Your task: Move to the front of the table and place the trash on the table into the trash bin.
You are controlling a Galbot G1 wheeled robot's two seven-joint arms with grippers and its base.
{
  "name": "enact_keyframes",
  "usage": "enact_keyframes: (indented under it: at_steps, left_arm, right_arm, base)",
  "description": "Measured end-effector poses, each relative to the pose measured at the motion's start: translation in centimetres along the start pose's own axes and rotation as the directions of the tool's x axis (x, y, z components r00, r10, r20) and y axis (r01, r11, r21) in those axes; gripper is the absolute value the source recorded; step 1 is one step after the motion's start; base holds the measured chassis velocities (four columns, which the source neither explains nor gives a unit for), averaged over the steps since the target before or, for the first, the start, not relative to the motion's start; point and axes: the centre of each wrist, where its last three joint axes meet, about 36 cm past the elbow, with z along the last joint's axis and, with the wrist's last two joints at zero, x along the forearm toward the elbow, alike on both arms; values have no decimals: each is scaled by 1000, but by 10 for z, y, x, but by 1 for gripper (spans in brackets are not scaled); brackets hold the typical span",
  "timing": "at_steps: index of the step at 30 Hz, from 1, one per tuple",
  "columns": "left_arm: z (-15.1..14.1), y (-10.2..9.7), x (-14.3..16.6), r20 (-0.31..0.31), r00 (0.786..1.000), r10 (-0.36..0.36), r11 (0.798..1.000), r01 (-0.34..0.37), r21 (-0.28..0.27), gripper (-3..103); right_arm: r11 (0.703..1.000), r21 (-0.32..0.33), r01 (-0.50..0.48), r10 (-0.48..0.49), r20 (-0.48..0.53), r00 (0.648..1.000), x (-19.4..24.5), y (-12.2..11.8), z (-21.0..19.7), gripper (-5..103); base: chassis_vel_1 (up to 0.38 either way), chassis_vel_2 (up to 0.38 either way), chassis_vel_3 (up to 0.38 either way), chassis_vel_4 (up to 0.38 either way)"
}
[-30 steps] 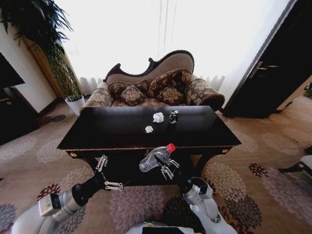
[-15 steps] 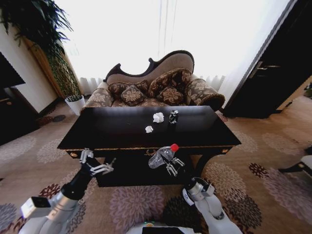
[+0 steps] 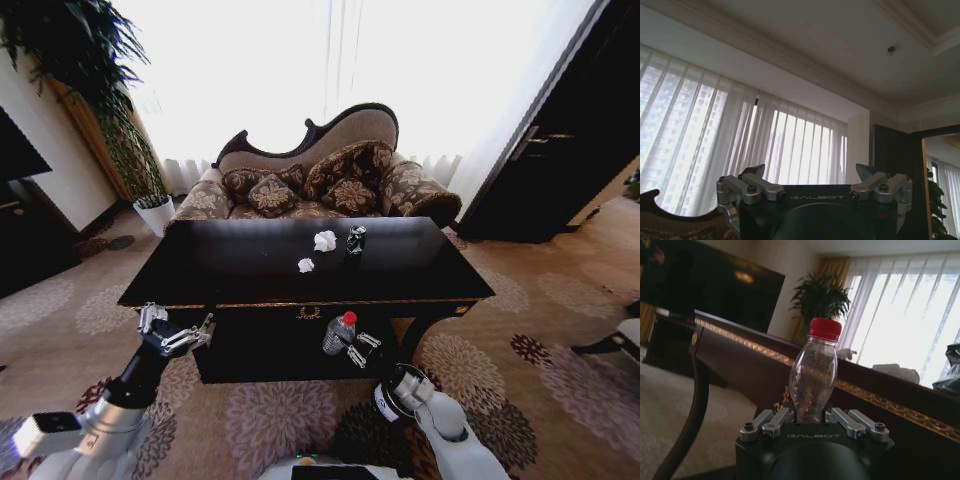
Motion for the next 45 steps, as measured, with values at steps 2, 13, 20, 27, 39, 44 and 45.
enact_keyframes:
  at_steps: [2, 13, 20, 27, 39, 44, 45]
  left_arm:
    - [-1, 1, -1, 6, 1000, 2, 1000, -2, -2, 100]
    - [1, 10, -4, 15, 1000, 16, 1000, -16, -5, 100]
    - [1, 12, -4, 16, 1000, 18, 1000, -18, -4, 100]
    - [4, 13, -4, 12, 1000, 21, 1000, -21, -2, 100]
    - [-1, 20, -2, 25, 1000, 12, 1000, -12, -7, 100]
    - [-2, 22, -2, 26, 1000, 10, 1000, -9, -10, 100]
    - [-3, 22, -1, 24, 1000, 10, 1000, -10, -12, 100]
  right_arm:
    - [1000, 28, -10, 11, -51, 999, 2, 1, 6, 22]
    - [989, 117, -90, 127, -373, 919, 30, 9, 66, 22]
    - [979, 120, -167, 205, -502, 840, 48, 17, 103, 22]
    - [963, 94, -254, 259, -590, 765, 59, 21, 129, 22]
    - [911, 46, -409, 327, -685, 651, 76, 21, 164, 22]
    - [876, 45, -479, 377, -684, 624, 71, 13, 170, 22]
    - [871, 48, -488, 383, -688, 616, 71, 10, 171, 22]
  base:
    - [0, 0, 0, 0]
    - [0, 0, 0, 0]
    - [0, 0, 0, 0]
    - [0, 0, 0, 0]
    - [0, 0, 0, 0]
    - [0, 0, 0, 0]
    - [0, 0, 0, 0]
